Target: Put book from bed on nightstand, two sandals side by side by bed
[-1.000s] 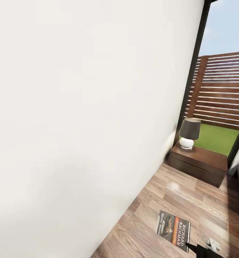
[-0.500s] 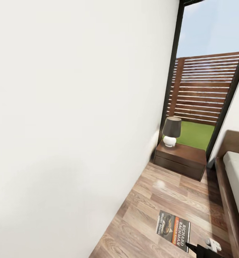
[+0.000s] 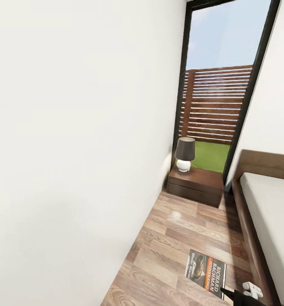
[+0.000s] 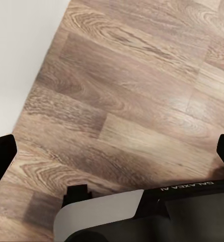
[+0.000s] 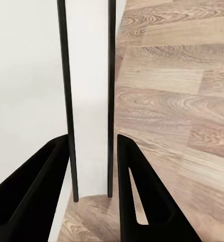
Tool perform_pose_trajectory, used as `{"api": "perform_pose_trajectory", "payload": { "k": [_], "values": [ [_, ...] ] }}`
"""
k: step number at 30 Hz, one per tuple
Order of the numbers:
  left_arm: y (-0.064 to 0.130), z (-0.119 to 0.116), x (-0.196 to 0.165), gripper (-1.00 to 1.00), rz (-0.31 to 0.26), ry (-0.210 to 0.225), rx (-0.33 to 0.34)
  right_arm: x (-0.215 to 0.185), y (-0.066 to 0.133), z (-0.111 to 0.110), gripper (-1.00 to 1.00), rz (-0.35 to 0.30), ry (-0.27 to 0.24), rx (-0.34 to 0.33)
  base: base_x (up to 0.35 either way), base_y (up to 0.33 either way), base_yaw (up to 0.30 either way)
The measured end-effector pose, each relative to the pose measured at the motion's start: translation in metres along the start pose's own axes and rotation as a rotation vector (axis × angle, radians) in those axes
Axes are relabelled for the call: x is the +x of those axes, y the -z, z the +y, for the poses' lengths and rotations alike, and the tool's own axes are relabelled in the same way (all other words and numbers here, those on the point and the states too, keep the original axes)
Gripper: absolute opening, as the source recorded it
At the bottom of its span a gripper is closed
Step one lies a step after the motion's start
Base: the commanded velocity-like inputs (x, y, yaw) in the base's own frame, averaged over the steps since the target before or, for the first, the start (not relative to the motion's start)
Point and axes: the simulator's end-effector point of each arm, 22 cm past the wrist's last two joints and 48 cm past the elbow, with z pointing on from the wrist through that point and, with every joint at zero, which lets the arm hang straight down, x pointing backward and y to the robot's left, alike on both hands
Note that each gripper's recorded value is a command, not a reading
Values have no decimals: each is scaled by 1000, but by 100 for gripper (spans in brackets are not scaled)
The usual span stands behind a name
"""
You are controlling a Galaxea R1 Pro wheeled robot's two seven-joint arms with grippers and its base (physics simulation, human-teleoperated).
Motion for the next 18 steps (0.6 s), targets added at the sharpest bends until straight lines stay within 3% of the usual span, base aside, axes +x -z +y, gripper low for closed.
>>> {"api": "perform_pose_trajectory", "payload": {
  "k": [18],
  "values": [
    [0,0,0,100,0,0,0,0,0,0,-100,1,0,0,20,7,-284]
  ]
}}
